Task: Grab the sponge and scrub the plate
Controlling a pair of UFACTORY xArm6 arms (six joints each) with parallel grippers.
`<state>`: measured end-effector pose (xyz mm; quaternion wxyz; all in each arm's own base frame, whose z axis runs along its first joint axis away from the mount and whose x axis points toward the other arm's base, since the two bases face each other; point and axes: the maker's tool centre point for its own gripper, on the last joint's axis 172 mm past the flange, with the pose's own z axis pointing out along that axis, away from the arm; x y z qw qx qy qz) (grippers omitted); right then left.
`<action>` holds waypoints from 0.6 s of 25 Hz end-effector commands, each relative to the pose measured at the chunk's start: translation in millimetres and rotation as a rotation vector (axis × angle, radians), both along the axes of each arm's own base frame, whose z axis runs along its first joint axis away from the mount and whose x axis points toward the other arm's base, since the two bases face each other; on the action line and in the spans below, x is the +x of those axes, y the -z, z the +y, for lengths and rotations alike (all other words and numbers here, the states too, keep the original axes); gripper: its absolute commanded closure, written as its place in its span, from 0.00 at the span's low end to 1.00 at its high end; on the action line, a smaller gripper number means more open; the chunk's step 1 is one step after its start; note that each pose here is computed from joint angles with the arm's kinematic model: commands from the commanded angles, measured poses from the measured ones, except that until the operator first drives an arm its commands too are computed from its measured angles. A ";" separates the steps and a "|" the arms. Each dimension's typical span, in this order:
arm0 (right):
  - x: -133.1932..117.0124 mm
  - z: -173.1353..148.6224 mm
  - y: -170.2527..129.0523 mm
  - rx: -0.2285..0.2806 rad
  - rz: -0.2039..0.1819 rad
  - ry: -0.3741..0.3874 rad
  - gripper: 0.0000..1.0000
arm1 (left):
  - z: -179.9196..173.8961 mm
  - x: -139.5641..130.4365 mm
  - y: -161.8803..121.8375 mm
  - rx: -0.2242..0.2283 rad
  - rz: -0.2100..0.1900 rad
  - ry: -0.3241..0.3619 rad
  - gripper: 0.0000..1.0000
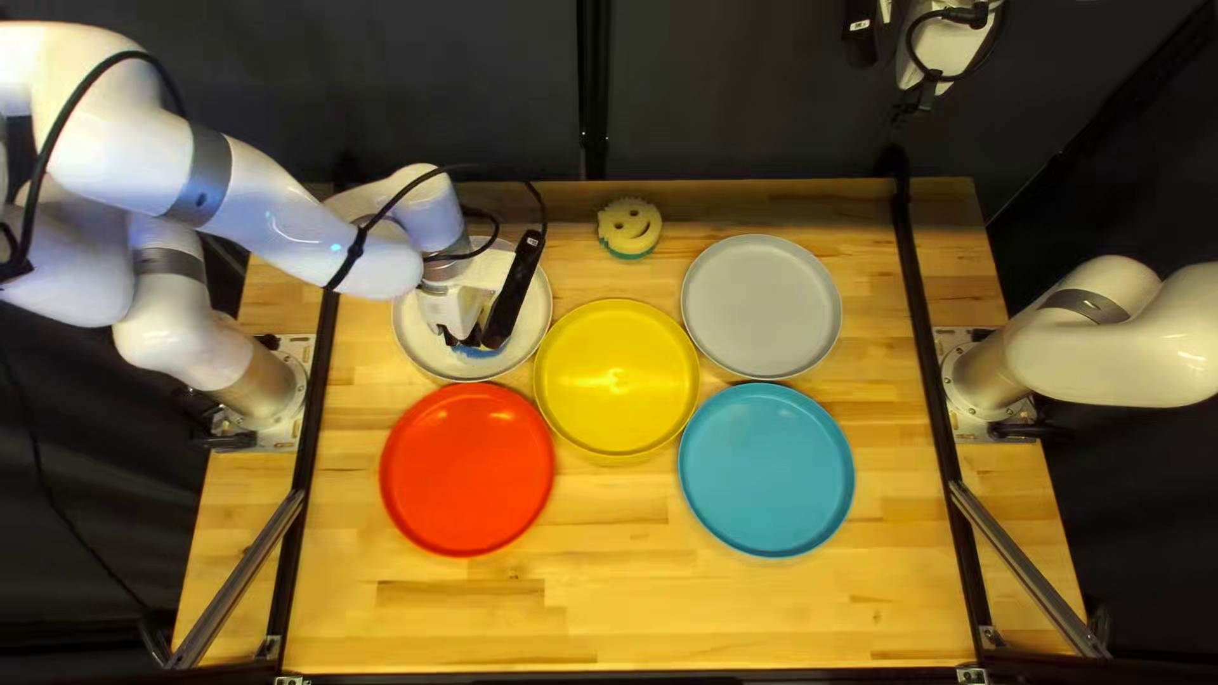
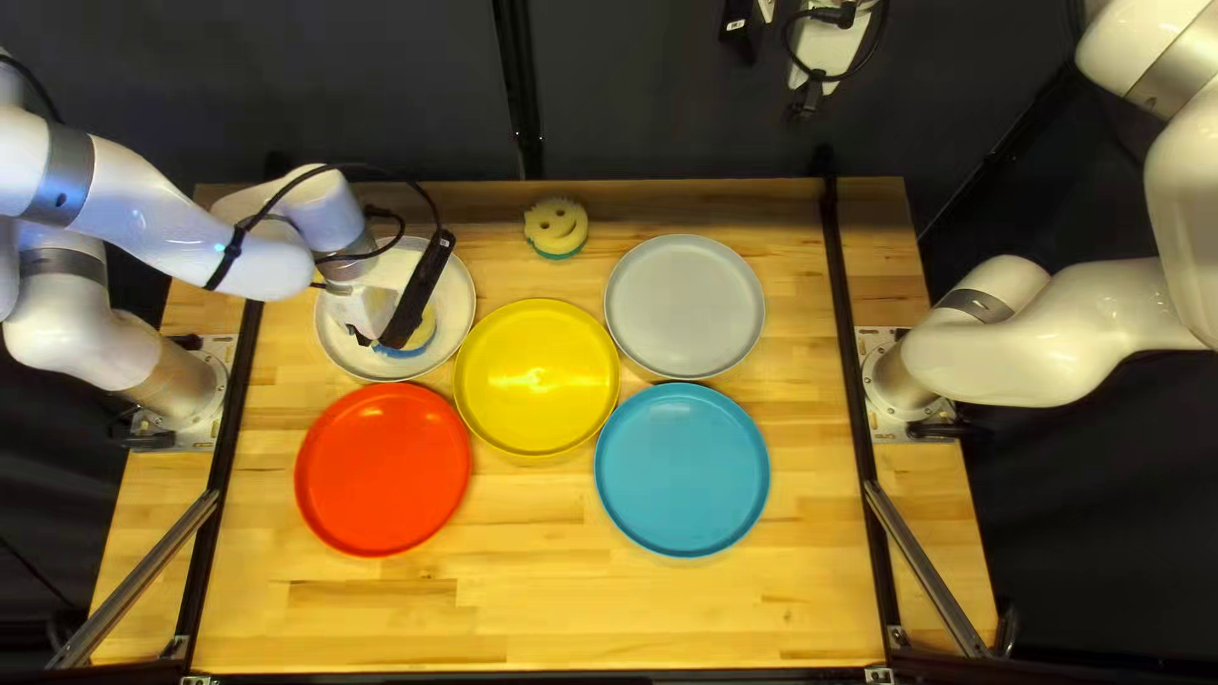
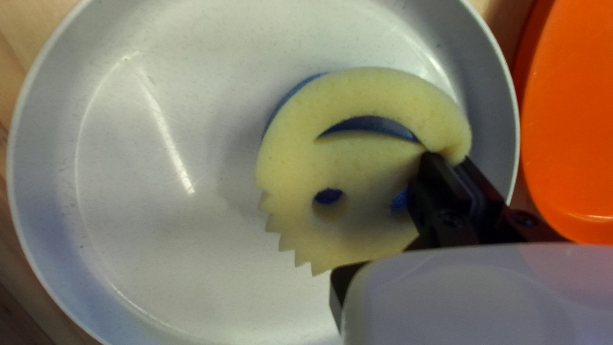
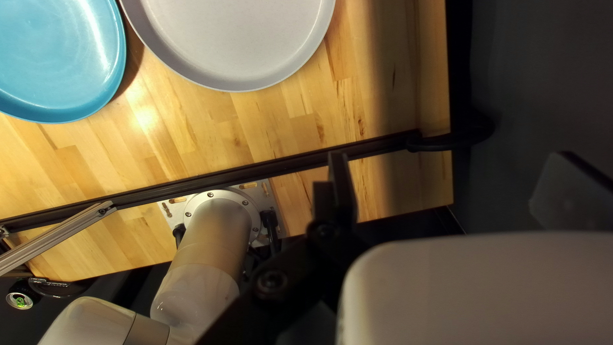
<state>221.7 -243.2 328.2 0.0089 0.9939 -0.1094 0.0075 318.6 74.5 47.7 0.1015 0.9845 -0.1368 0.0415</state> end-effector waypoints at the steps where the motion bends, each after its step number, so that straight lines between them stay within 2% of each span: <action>1: 0.0 0.0 0.0 0.000 0.000 0.000 0.00 | 23.7 7.2 1.8 0.008 -0.006 0.010 1.00; 9: 0.0 0.0 0.0 0.000 0.000 0.000 0.00 | 51.4 13.5 13.0 0.001 -0.001 0.015 1.00; 15: 0.0 0.0 0.0 0.000 0.000 0.000 0.00 | 38.7 11.1 11.9 -0.002 -0.002 0.020 1.00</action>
